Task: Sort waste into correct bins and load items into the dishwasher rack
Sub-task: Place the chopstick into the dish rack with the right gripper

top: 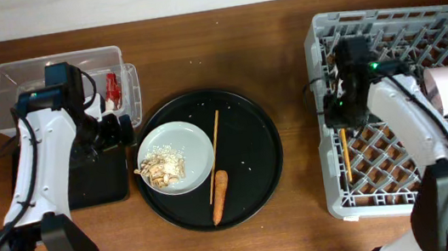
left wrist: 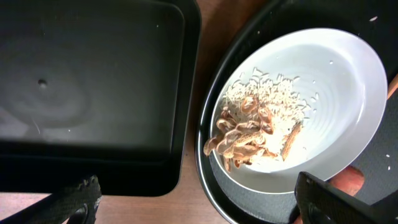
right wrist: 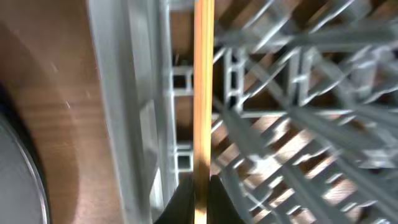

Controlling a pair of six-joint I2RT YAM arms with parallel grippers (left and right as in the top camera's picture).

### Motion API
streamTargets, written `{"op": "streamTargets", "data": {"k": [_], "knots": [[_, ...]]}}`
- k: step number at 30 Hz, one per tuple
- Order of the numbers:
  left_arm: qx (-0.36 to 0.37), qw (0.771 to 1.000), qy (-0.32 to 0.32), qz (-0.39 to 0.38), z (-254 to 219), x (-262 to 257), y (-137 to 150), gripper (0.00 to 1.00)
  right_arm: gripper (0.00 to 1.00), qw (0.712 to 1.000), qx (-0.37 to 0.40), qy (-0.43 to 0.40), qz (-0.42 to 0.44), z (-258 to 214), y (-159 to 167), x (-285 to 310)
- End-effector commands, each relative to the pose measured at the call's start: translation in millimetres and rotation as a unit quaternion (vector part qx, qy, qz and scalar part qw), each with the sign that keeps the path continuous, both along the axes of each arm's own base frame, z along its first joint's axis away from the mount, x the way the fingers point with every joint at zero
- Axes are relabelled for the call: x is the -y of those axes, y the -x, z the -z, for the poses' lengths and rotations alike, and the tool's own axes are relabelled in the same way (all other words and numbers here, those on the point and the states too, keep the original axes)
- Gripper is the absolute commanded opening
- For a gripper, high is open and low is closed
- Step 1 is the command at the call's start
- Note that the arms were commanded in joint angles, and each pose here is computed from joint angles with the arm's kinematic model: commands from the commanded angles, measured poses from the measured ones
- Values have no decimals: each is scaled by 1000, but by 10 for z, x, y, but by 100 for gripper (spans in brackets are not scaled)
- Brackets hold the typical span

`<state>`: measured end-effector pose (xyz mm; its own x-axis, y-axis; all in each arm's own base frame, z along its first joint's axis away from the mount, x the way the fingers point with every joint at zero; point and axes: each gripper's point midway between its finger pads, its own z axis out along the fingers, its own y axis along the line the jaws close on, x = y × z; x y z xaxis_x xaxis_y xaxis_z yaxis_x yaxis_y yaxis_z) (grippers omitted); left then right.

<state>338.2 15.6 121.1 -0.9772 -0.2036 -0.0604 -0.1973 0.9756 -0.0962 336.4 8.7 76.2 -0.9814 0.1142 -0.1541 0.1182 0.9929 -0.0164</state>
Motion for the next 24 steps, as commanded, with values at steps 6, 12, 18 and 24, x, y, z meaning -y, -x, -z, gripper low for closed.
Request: {"op": "streamTargets", "data": {"k": [6,12,18,24], "knots": [[23,999,39,-1,-115,128,-45,99,65,995,97,-16,-12,-804,-95,-6],[16,987,52,148,-87,1064,91,99,99,996,68,-25,43,-1153,544,297],[-55,940,40,336,296,2087,967,99,99,997,67,-25,43,-1106,540,297],[-70,922,25,380,843,2177,1351,98,99,997,67,-27,43,-1105,541,289]]}}
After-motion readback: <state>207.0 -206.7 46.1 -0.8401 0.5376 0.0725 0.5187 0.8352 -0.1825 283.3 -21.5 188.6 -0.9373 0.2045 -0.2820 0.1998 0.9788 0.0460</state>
